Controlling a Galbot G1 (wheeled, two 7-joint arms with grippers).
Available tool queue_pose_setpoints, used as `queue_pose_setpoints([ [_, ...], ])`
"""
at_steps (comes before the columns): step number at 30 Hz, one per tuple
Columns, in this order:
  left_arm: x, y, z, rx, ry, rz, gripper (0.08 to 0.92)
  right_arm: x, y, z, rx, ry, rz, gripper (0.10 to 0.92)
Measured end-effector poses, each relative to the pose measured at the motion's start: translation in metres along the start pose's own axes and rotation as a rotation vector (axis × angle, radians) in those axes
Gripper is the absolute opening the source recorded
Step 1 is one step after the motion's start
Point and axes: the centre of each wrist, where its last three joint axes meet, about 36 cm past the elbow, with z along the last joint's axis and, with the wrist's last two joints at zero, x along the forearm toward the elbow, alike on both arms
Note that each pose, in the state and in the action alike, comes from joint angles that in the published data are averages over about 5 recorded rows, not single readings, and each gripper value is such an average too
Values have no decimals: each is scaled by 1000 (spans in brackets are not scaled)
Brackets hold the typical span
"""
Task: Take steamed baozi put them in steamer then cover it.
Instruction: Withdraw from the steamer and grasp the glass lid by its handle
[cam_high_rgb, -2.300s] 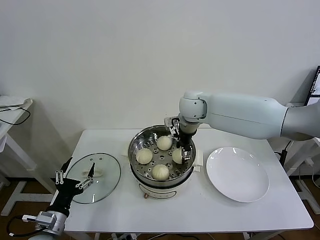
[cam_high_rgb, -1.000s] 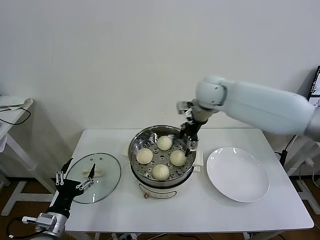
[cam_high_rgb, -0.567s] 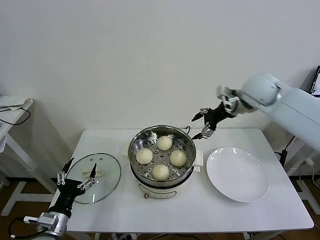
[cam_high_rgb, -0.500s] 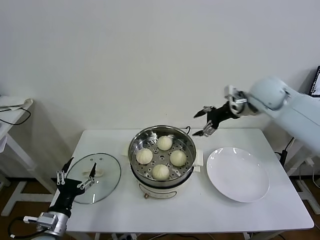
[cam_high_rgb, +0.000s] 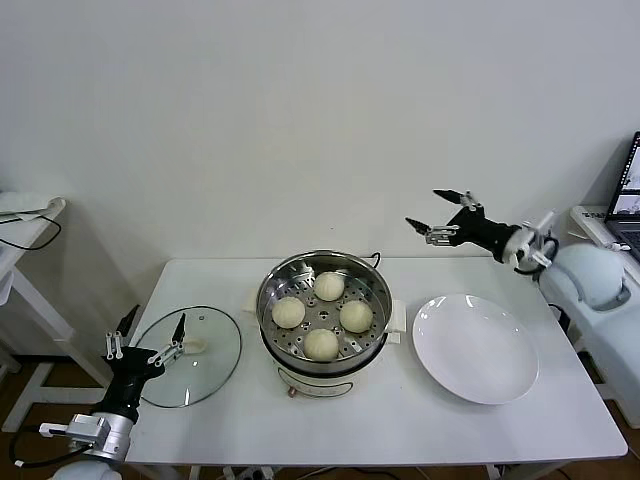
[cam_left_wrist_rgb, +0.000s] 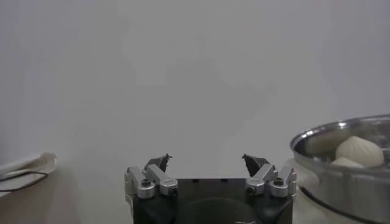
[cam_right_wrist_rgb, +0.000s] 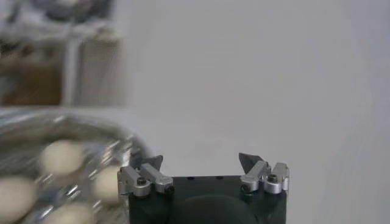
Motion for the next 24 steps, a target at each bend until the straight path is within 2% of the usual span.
queue_pose_setpoints([
  [5, -4, -1, 1, 4, -8, -2, 823, 33, 33, 34, -76, -85, 185, 823],
  [12, -5, -5, 1, -13, -19, 4, 823, 71, 93, 77, -168, -132, 382, 823],
  [24, 1, -15, 12, -129, -11, 3, 823, 113, 163, 113, -249, -150, 567, 823],
])
